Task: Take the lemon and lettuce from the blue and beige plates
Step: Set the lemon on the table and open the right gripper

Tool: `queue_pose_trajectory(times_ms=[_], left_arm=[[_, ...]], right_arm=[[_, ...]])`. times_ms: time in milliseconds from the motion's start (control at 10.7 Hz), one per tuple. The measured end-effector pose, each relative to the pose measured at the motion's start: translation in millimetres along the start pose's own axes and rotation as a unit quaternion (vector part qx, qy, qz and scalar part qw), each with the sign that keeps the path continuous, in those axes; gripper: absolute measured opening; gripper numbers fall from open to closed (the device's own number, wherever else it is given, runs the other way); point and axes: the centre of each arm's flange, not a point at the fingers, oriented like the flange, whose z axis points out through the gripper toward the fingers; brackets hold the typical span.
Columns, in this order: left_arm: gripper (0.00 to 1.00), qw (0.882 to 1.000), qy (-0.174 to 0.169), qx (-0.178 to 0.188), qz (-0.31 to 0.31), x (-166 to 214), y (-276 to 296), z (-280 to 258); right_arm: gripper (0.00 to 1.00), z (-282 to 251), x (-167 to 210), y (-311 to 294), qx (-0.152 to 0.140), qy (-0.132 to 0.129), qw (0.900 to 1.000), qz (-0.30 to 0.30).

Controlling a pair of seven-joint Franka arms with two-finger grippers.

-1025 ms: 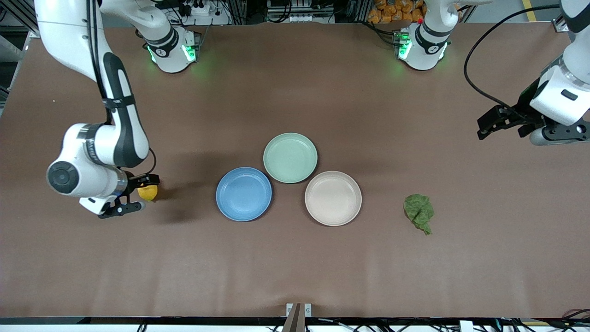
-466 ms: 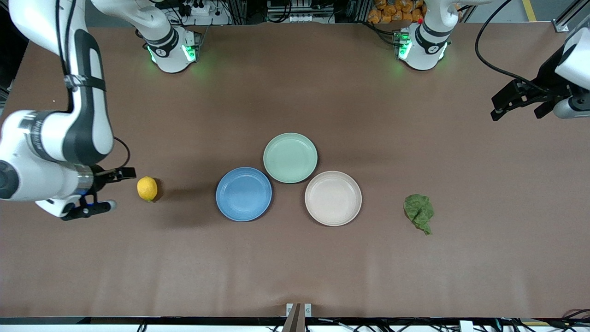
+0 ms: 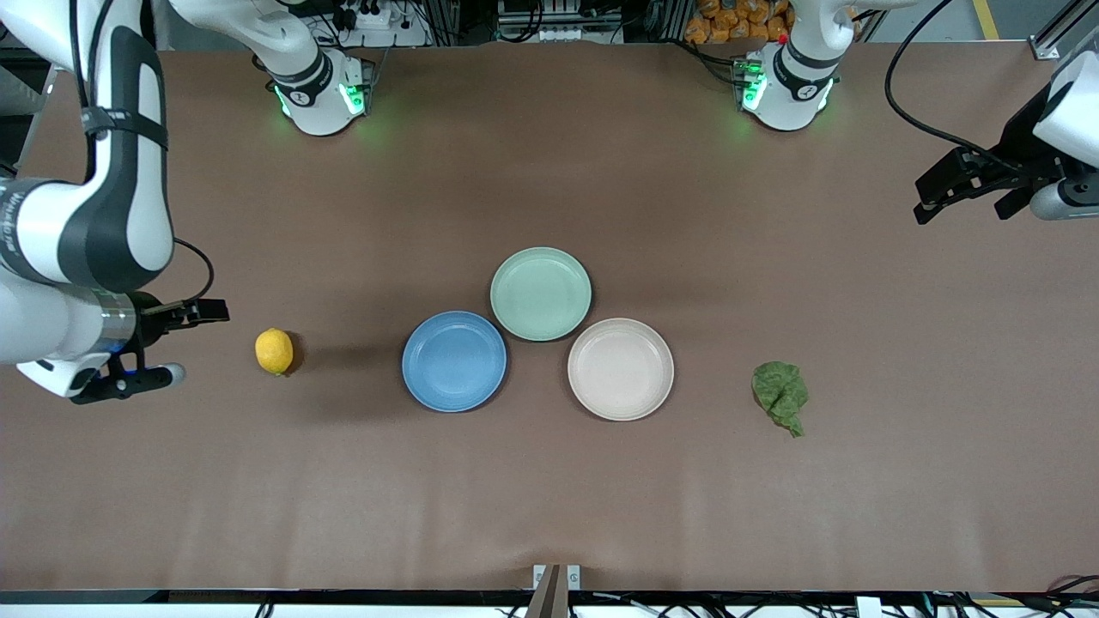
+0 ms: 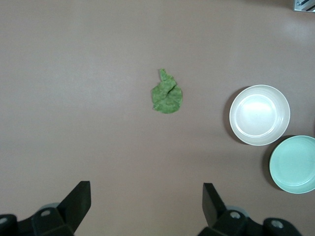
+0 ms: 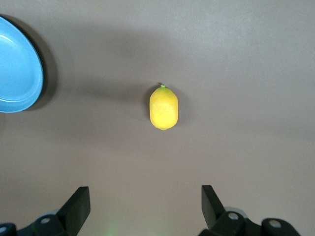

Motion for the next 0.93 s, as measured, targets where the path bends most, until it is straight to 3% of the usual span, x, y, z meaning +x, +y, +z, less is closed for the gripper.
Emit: queue_pose_trajectory(times_ms=[466, 932], left_arm=[[1.00, 1.000, -0.002, 0.000, 0.000, 0, 0, 1], [1.00, 1.000, -0.003, 0.001, 0.000, 0, 0, 2]], right_arm=[[1.00, -48, -19, 1, 0.001, 0.045, 0.999, -0.002], [1.00, -75, -57, 20, 0.037, 0.074, 0.997, -0.001]])
